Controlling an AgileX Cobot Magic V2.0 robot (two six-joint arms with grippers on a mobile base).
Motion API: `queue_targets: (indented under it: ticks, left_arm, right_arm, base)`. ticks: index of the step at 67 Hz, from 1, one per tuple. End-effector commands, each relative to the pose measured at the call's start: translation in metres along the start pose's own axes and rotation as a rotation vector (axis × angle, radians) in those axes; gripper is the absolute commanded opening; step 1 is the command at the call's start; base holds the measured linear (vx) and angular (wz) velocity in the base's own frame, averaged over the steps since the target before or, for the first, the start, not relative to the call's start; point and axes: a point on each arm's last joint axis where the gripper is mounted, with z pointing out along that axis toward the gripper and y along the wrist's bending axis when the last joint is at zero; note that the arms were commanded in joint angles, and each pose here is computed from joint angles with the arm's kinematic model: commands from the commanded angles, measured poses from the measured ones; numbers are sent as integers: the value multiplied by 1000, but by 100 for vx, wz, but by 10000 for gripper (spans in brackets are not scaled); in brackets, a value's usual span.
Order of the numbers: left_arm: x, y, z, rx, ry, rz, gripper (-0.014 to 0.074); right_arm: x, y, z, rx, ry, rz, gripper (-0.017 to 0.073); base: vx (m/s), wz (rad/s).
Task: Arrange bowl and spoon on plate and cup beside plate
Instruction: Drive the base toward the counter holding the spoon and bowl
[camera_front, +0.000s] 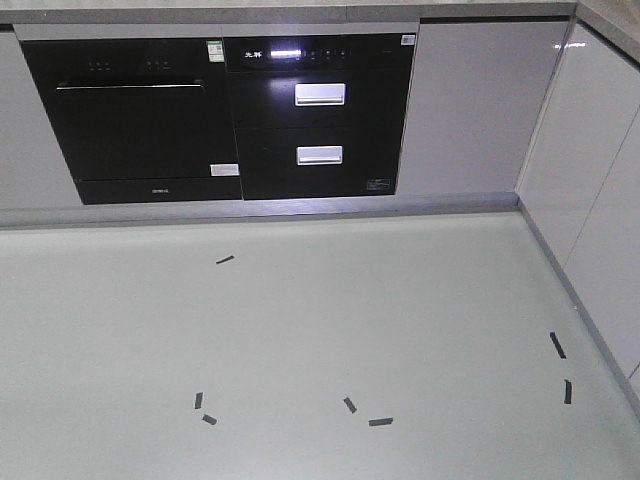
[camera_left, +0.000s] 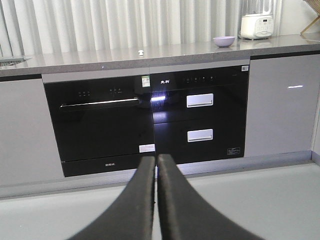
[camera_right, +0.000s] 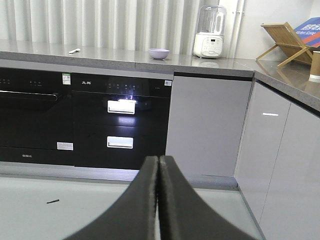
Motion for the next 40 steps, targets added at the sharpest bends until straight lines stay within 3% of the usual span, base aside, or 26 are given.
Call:
queue_targets:
  ticks: [1,40]
  left_arm:
    - [-14,-1,-3,10,-109,-10,-6]
    - [-14,-1,-3,10,-109,-10,-6]
  right_arm:
    - [-5,-1,0,13,-67,-14,-10]
    - [-5,-1,0,13,-67,-14,-10]
  base:
    - [0,0]
    - [0,0]
